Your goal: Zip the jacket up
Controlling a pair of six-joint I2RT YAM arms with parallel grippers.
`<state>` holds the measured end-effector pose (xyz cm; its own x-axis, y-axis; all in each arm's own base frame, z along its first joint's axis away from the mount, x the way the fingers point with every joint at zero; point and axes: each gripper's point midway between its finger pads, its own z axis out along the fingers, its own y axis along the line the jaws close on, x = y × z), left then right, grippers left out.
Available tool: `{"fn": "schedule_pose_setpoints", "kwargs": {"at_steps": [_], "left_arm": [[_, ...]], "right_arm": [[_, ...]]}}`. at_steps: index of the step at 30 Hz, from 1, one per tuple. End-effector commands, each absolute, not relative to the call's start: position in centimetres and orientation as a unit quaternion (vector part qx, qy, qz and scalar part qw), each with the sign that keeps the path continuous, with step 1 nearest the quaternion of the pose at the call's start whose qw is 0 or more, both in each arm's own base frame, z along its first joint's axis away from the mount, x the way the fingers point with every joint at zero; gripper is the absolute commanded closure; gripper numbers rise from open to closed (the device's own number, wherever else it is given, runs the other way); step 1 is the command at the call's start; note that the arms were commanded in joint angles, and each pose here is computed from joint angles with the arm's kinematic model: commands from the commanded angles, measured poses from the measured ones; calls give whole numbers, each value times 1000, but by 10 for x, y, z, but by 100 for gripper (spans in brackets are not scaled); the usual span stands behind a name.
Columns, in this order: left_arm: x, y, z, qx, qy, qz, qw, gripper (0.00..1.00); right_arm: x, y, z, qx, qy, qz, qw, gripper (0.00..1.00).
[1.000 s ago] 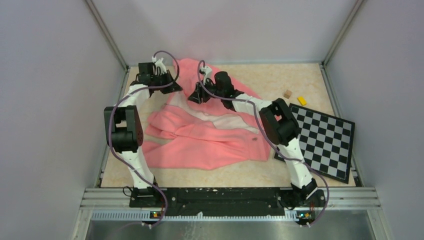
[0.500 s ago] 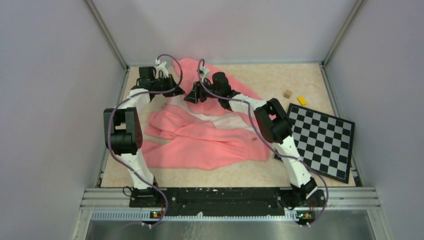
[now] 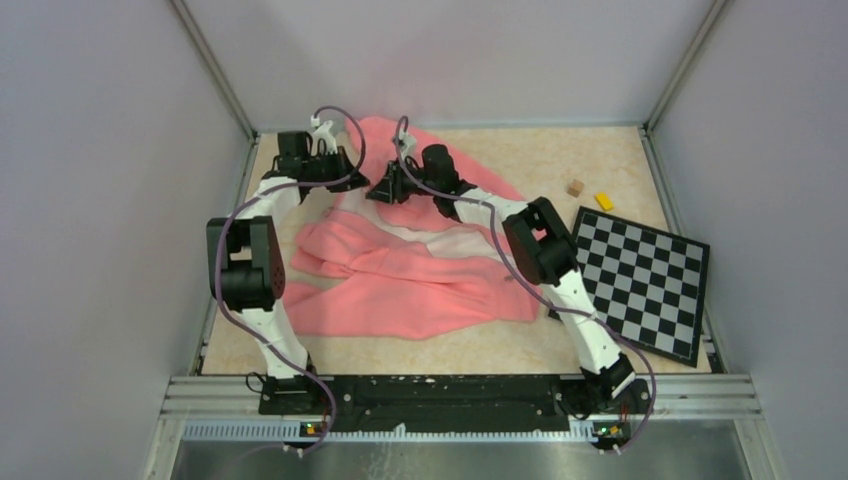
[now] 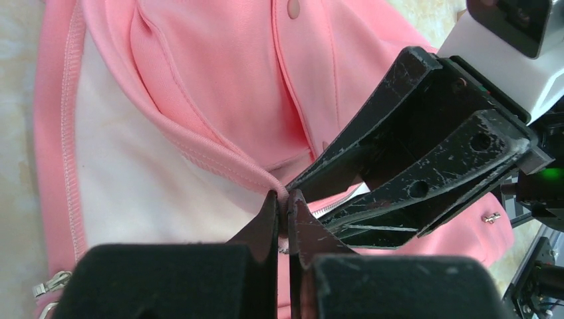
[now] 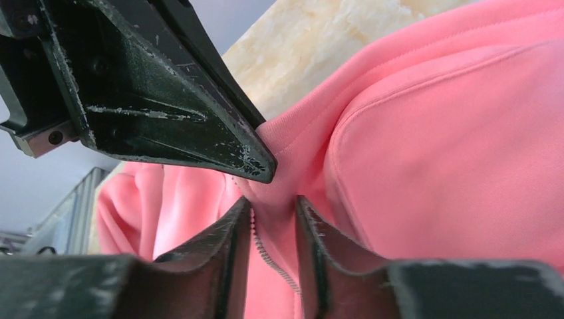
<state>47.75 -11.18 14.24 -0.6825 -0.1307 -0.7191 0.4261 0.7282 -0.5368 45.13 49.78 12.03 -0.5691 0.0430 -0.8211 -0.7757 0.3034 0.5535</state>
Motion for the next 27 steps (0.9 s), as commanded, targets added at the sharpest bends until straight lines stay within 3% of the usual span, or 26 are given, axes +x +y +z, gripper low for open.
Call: {"fn": "schedule_pose_setpoints", "kwargs": {"at_steps": [1,3,6,8,12,21,25,27], "left_arm": [[474,-120,181,113,826,-359,420,94],[475,-117,184,100,832,-350,418,74],[477,-104,190,43,853,-324,408,47],[472,-98,194,17,861,-320,396,38],[450,-81,194,-16,878,-281,387,3],[429,1,148,-116,924,-97,350,2],[433,4,108,-120,950,-92,273,11],[432,-4,91,-120,958,-117,231,22]], "right_arm": [[464,502,148,-262,680,540,421,82],[466,500,147,-259,683,536,423,100],[469,496,147,-259,682,537,424,100],[468,493,148,-268,676,540,425,100],[463,487,152,-280,661,550,426,100],[463,481,153,-282,660,557,417,100],[462,480,153,-282,661,559,414,100],[460,481,153,-281,658,564,412,100]]}}
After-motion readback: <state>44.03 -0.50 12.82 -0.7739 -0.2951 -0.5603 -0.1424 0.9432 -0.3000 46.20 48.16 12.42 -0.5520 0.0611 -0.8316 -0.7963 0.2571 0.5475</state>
